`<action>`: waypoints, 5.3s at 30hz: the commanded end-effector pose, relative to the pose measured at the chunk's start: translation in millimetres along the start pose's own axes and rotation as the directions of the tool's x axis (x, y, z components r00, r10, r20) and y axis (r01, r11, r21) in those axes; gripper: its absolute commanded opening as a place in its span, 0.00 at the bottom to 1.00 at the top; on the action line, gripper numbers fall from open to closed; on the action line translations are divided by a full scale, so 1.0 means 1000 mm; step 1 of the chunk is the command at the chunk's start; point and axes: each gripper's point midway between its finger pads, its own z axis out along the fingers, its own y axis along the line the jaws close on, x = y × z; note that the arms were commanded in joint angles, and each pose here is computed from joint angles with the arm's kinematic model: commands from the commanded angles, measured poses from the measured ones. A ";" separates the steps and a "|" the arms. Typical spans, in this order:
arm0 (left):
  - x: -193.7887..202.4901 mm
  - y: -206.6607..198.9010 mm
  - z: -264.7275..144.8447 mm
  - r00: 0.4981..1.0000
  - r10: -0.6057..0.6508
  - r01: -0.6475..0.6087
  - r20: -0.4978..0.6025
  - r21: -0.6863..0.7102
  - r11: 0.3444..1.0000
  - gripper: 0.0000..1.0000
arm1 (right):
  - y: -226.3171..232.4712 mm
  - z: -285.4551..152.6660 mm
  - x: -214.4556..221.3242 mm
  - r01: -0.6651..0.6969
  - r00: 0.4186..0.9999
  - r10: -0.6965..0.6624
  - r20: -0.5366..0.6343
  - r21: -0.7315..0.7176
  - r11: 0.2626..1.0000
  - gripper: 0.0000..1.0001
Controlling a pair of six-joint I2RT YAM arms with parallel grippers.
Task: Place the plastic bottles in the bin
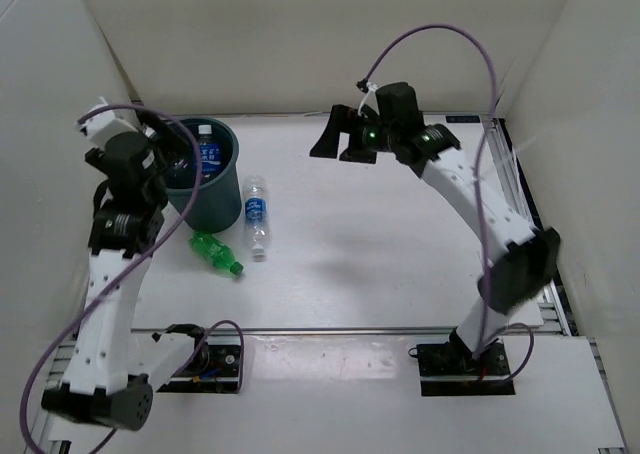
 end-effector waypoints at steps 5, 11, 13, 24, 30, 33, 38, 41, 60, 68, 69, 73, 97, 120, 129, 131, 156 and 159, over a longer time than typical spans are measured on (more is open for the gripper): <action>-0.014 0.070 -0.099 0.997 -0.058 0.050 -0.058 -0.125 0.991 1.00 | 0.013 0.112 0.043 -0.278 0.915 0.152 -0.375 -0.310 0.909 1.00; 0.016 0.102 -0.133 0.984 -0.018 -0.014 -0.179 -0.172 0.985 1.00 | -0.013 0.198 0.092 -0.423 0.819 0.250 -0.516 -0.251 0.871 1.00; 0.018 0.110 -0.141 0.981 -0.015 -0.023 -0.195 -0.192 0.981 1.00 | -0.017 0.220 0.102 -0.442 0.804 0.265 -0.532 -0.238 0.865 1.00; 0.052 0.115 -0.162 0.934 0.000 -0.061 -0.357 -0.159 0.985 1.00 | -0.041 0.302 0.168 -0.483 0.774 0.331 -0.540 -0.165 0.860 0.93; 0.071 0.116 -0.169 0.912 -0.013 -0.045 -0.410 -0.130 0.990 1.00 | -0.043 0.311 0.193 -0.509 0.752 0.350 -0.559 -0.154 0.847 0.78; 0.074 0.117 -0.172 0.911 -0.007 -0.045 -0.411 -0.116 0.992 1.00 | -0.051 0.303 0.194 -0.520 0.739 0.371 -0.562 -0.127 0.845 0.53; 0.087 0.120 -0.172 0.905 -0.100 0.032 -0.414 -0.168 0.985 1.00 | -0.042 0.247 0.173 -0.493 0.762 0.347 -0.547 -0.141 0.859 0.35; 0.106 0.123 -0.172 0.885 -0.205 0.118 -0.417 -0.224 0.967 1.00 | -0.024 0.201 0.150 -0.428 0.812 0.290 -0.506 -0.180 0.885 0.32; 0.142 0.110 -0.172 0.794 -0.175 0.071 -0.582 -0.197 0.978 1.00 | 0.159 0.128 -0.111 0.384 0.850 -0.222 0.478 -0.274 0.882 0.15; 0.154 0.098 -0.182 0.738 -0.125 0.070 -0.663 -0.109 0.992 1.00 | 0.185 0.178 -0.100 0.614 0.637 -0.380 0.671 -0.143 0.776 0.17; 0.154 0.098 -0.183 0.738 -0.116 0.064 -0.664 -0.103 0.993 1.00 | 0.190 0.183 -0.094 0.624 0.631 -0.383 0.675 -0.147 0.767 0.17; 0.167 0.102 -0.183 0.714 -0.103 0.041 -0.692 -0.106 0.994 1.00 | 0.183 0.199 -0.078 0.635 0.640 -0.416 0.646 -0.140 0.759 0.21; 0.250 0.081 -0.053 0.789 -0.373 0.280 -0.488 -0.255 0.926 1.00 | 0.168 -0.108 -0.030 0.467 0.837 -0.435 0.333 -0.018 0.884 1.00; 0.343 0.118 -0.071 0.644 -0.377 0.129 -0.666 -0.391 0.911 0.59 | 0.114 -0.150 -0.035 0.450 0.825 -0.477 0.305 0.156 0.879 1.00; 0.197 0.084 -0.144 0.652 -0.555 0.441 -0.516 -0.337 0.831 0.55 | 0.095 -0.142 -0.028 0.434 0.841 -0.470 0.268 0.183 0.882 1.00; 0.157 0.081 -0.146 0.723 -0.521 0.455 -0.454 -0.255 0.853 0.55 | 0.092 -0.140 -0.027 0.426 0.849 -0.460 0.261 0.180 0.887 1.00; 0.072 0.073 0.063 0.996 0.075 -0.084 -0.038 -0.518 0.851 0.67 | 0.097 -0.151 -0.002 0.404 0.884 -0.409 0.225 0.070 0.912 1.00; 0.076 0.070 0.068 0.996 0.076 -0.092 -0.052 -0.513 0.854 0.73 | 0.094 -0.157 -0.003 0.407 0.878 -0.417 0.236 0.089 0.909 1.00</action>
